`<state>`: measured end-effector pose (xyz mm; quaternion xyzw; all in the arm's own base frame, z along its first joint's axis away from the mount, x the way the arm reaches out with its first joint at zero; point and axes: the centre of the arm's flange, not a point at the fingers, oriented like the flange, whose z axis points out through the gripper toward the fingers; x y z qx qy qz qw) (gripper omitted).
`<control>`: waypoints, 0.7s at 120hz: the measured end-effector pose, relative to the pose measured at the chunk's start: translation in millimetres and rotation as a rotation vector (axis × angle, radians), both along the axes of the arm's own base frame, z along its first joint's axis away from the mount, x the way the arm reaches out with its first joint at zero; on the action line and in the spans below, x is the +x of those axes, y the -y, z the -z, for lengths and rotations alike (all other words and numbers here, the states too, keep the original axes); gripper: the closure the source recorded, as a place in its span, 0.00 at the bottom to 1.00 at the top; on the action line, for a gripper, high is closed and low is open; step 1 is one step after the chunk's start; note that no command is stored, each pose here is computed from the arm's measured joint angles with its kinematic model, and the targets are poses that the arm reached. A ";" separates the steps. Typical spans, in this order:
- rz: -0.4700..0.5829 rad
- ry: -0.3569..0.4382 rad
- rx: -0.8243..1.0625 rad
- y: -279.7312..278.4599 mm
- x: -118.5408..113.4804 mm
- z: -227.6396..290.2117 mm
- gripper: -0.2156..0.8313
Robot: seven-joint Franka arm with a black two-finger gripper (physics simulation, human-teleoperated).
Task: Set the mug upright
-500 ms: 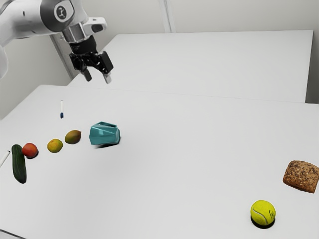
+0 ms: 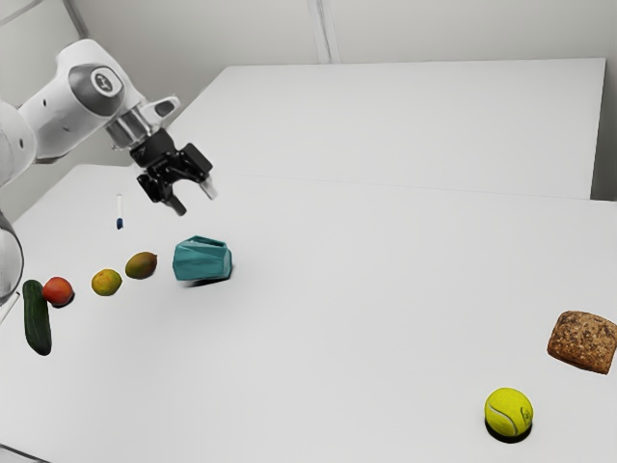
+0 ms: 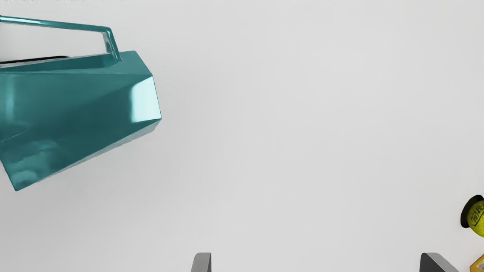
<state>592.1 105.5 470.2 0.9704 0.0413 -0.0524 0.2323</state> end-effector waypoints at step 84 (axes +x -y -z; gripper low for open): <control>-0.057 0.038 -0.137 -139.9 -17.6 115.4 0.21</control>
